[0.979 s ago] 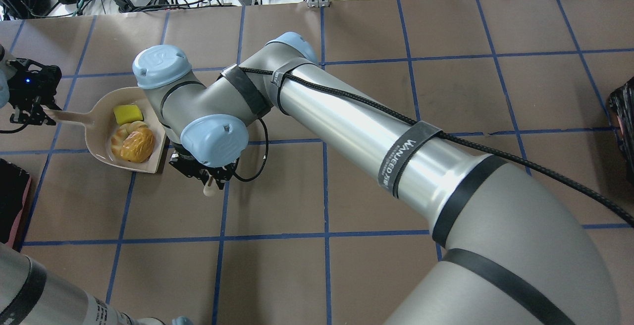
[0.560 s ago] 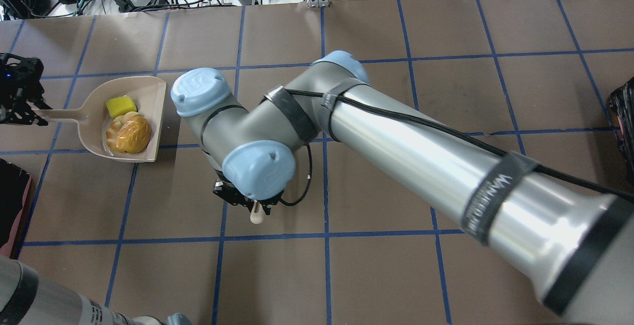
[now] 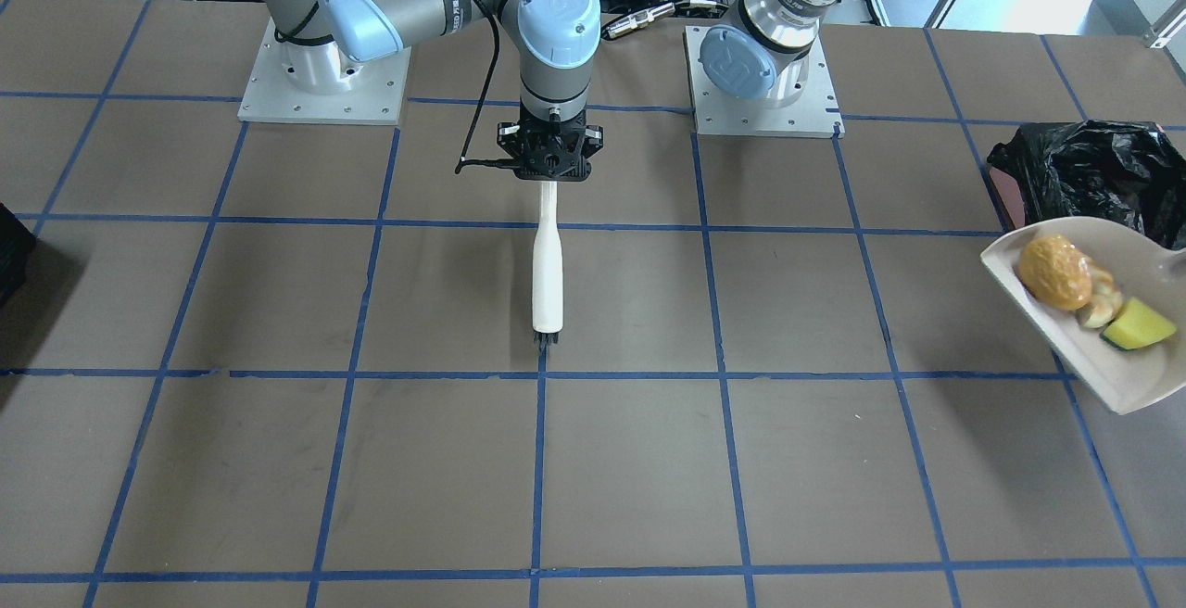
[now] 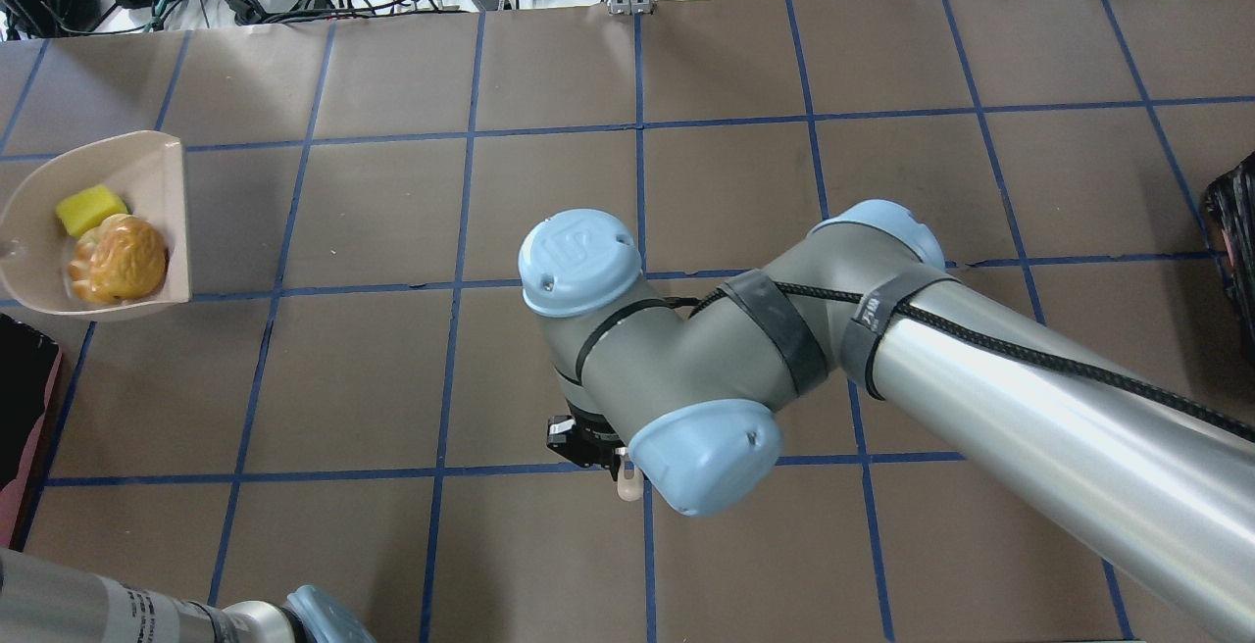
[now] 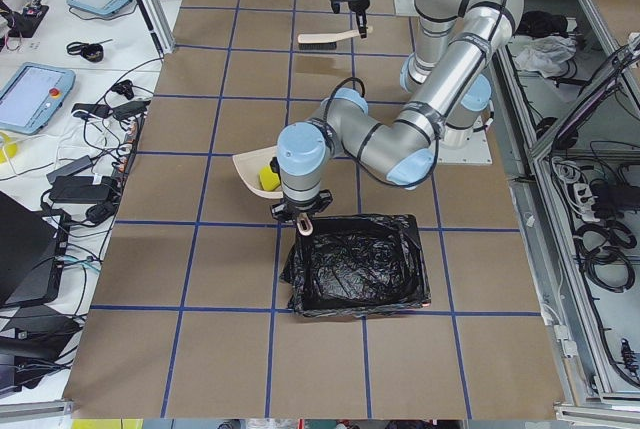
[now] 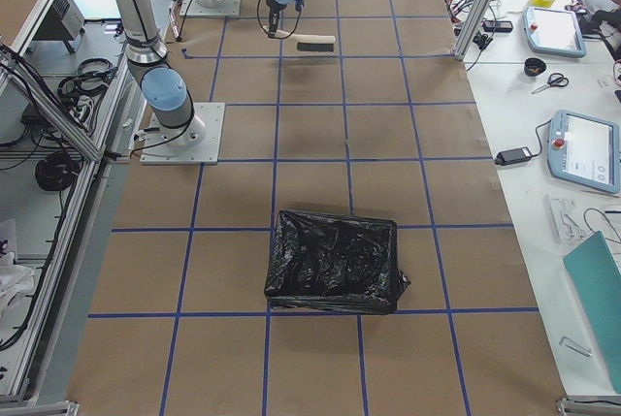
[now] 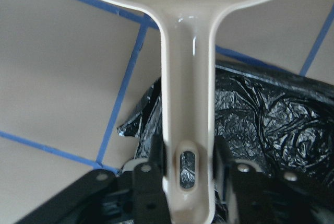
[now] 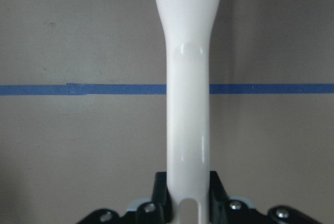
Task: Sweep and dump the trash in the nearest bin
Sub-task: 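Carry loaded dustpan off table edge with left gripper while right withdraws brush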
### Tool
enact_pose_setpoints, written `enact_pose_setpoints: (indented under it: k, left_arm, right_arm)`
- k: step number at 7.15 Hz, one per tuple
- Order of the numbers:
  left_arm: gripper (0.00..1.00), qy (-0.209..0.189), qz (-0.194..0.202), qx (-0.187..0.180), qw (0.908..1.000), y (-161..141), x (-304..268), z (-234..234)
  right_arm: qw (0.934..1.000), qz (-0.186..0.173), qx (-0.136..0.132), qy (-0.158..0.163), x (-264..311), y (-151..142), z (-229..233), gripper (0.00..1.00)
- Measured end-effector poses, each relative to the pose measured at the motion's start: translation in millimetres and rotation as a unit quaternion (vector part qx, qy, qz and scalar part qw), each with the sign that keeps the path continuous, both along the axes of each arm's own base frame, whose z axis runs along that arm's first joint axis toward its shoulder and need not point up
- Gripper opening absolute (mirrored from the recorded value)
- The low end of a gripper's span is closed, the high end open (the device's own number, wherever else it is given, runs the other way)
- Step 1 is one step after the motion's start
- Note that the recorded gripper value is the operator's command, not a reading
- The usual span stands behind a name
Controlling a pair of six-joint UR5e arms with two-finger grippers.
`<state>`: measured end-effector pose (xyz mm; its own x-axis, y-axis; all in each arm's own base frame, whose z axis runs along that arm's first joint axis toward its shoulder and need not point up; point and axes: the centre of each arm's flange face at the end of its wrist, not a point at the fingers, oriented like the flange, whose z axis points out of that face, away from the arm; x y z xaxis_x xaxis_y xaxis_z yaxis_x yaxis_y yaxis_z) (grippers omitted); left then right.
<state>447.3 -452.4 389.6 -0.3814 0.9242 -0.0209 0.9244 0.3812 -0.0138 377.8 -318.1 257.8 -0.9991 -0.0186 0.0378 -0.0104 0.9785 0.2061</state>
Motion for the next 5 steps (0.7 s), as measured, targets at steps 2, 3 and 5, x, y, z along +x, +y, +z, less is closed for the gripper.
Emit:
enact_pose_setpoints:
  k: [2, 3, 5]
  left_arm:
    - [0.00, -0.013, 0.045, -0.001, 0.9989, 69.5, 65.6, 10.0]
    - [0.00, -0.026, 0.057, -0.001, 0.9980, 98.5, 94.4, 12.6]
    - [0.00, -0.065, 0.045, 0.015, 0.9968, 126.7, 126.6, 18.7]
  right_arm:
    - [1.0000, 0.003, -0.002, -0.003, -3.1, 5.2, -5.4, 0.00]
    - [1.0000, 0.003, 0.001, -0.002, -4.1, 7.8, -9.1, 0.00]
    - [1.0000, 0.003, 0.007, 0.001, -6.5, 12.7, -16.5, 0.00]
